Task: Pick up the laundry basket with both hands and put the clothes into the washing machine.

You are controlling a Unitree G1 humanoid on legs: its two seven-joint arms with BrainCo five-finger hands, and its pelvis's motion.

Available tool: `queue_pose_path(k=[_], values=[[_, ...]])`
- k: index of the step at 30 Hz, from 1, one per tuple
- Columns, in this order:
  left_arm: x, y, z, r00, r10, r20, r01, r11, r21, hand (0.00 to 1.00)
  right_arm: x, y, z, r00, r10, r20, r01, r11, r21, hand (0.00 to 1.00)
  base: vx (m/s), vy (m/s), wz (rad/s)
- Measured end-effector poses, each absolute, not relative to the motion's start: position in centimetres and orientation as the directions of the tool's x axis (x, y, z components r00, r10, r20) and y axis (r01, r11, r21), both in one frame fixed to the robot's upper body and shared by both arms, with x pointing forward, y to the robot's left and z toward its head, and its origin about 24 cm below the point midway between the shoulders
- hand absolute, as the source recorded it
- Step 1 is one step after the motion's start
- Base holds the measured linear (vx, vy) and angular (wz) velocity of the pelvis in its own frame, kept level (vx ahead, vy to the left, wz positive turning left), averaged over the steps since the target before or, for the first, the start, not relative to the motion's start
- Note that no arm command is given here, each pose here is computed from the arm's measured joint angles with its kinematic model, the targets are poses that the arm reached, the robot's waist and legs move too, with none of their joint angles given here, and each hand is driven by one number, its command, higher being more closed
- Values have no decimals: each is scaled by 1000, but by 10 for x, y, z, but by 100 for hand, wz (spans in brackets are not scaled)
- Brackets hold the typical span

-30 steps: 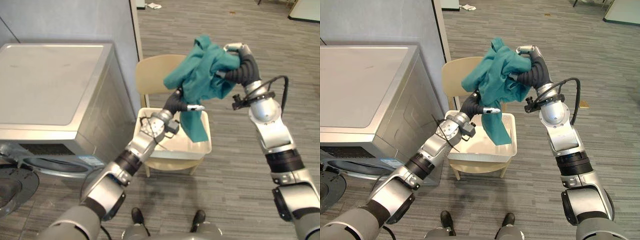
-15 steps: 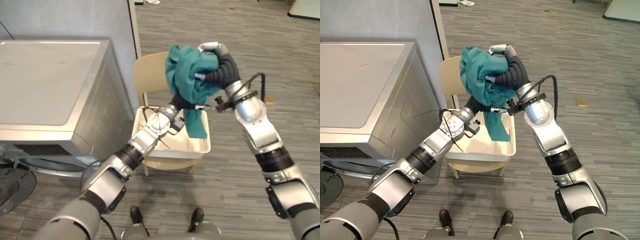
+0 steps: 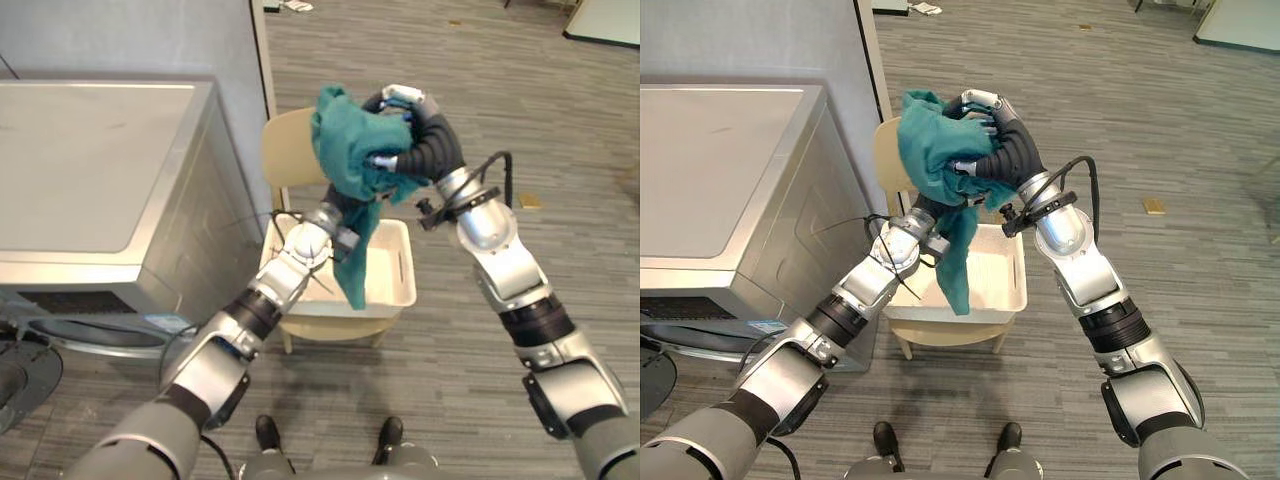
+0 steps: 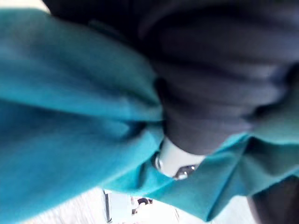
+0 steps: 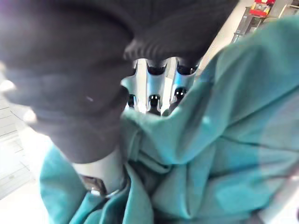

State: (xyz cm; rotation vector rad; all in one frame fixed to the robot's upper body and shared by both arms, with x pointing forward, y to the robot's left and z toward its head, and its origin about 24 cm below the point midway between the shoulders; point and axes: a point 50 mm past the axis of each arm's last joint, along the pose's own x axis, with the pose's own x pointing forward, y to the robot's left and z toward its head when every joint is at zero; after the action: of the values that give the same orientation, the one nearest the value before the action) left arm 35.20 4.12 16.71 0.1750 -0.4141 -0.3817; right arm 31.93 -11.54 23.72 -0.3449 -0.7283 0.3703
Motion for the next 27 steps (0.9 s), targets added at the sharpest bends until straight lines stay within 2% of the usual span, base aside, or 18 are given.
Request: queue_pose_path(k=[10,14,18,20,24,27], values=[[358,91,155,924,-152,350,131,988,85,100,325,-129,202,785,380,490,-225,911,-346,0,35,-2,-3],[347,134,156,919,19,394,-8,1000,-29,100,322,-151,186,835,291,467,-167,943,-289,0,24,-9,-5],[316,189,150,876,227,426,-189,973,-131,100,316,-187,156,912,161,378,-55,960,-275,0,41,1,0],[289,222,145,827,347,442,-303,938,-171,100,317,-206,134,953,83,290,-1,962,-274,0,17,-3,1],[253,251,123,777,485,401,-438,874,-209,100,311,-235,100,988,-23,150,66,956,-287,0,-9,-29,34],[244,253,108,775,529,345,-474,848,-235,100,310,-250,88,992,-89,90,113,943,-313,0,-68,0,69]])
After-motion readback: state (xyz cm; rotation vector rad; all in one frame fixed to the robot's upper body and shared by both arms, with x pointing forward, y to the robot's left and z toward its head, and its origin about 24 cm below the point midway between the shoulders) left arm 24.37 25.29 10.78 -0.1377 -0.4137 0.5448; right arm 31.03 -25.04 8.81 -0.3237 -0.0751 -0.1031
